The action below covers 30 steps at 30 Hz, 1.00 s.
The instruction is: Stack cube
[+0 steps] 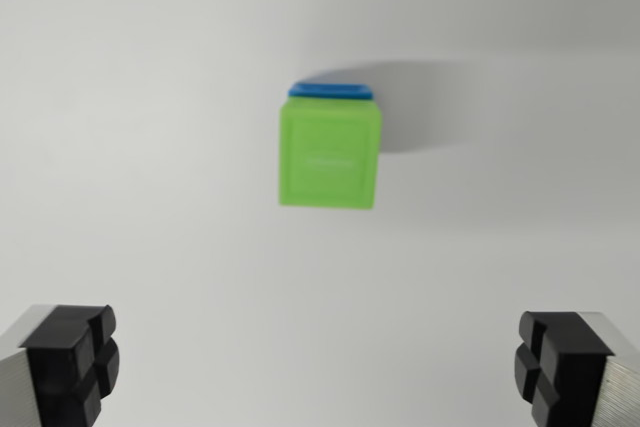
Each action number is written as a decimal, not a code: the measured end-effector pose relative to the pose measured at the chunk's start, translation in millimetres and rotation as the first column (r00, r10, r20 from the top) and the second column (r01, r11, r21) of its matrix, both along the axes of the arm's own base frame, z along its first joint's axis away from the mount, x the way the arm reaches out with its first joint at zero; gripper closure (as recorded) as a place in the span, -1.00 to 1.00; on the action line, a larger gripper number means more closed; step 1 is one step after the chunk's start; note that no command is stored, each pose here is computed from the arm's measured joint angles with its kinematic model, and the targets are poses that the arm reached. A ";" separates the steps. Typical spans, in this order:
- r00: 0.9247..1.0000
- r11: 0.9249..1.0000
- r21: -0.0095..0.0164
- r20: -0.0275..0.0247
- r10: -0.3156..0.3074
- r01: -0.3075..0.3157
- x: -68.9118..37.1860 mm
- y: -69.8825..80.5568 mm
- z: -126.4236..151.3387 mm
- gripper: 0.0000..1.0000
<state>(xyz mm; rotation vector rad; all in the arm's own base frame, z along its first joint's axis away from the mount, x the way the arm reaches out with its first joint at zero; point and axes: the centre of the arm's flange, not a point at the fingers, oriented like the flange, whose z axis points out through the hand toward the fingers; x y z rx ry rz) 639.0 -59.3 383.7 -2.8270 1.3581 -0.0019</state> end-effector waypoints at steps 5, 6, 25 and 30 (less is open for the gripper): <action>1.000 1.000 0.000 -0.001 0.000 0.000 0.1 0.1 17.4 -1.00; 1.000 1.000 0.000 0.000 0.000 0.000 0.3 0.1 21.2 -1.00; 1.000 1.000 0.001 0.000 0.000 0.000 0.7 0.3 72.8 -1.00; 1.000 1.000 0.001 0.001 0.000 0.000 0.8 0.3 80.7 -1.00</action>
